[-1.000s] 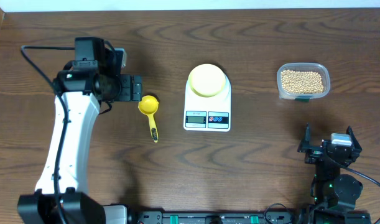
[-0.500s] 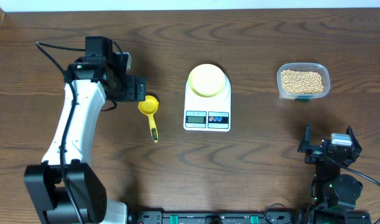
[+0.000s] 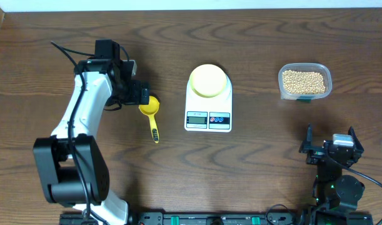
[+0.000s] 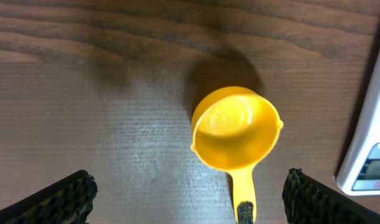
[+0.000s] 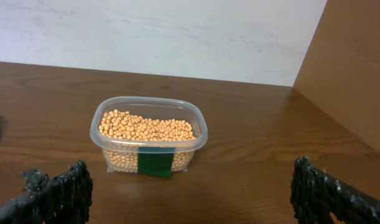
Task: Scoop item into bowl and weigh 50g on scale
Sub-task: 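Lower the left gripper and close it on the yellow scoop's cup rim, then lift the yellow scoop slightly with the left gripper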
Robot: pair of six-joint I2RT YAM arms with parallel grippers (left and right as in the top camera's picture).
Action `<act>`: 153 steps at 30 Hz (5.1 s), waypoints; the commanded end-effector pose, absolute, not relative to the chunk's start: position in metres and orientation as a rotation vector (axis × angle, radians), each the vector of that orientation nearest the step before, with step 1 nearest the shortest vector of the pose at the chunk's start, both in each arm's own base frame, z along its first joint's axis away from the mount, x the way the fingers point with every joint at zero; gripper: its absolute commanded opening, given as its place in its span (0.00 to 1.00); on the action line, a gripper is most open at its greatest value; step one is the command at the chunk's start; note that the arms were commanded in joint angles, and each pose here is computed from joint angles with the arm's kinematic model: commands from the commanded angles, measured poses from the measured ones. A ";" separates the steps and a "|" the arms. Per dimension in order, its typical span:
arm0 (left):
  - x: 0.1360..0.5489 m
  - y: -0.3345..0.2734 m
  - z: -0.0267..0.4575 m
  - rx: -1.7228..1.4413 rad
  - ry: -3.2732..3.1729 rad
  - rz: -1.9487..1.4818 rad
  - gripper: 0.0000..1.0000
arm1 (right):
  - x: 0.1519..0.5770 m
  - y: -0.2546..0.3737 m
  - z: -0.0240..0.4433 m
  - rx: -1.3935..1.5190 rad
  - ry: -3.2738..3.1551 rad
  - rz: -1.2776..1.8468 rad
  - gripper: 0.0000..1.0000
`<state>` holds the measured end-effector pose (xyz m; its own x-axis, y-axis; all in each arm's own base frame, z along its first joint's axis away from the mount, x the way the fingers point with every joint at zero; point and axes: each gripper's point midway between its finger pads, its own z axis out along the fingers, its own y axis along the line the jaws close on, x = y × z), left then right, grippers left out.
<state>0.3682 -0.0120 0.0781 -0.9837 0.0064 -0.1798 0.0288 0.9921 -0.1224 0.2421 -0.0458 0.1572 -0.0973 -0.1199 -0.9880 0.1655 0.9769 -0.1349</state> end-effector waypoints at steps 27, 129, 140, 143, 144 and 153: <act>0.372 -0.014 0.002 0.000 3.109 -0.217 0.98 | 0.242 -0.047 0.157 0.047 1.650 -0.236 0.99; 0.373 -0.014 0.002 0.001 3.106 -0.216 0.08 | 0.242 -0.047 0.157 0.047 1.650 -0.236 0.99; 0.373 -0.014 0.002 0.001 3.105 -0.216 0.08 | 0.242 -0.047 0.157 0.048 1.650 -0.236 0.99; 0.372 -0.014 0.002 0.000 3.106 -0.216 0.08 | 0.242 -0.047 0.157 0.047 1.651 -0.235 0.99; 0.373 -0.014 0.002 -0.001 3.106 -0.216 0.08 | 0.242 -0.047 0.157 0.048 1.651 -0.236 0.99; 0.373 -0.014 0.002 -0.033 3.106 -0.217 0.08 | 0.242 -0.047 0.157 0.048 1.651 -0.236 0.99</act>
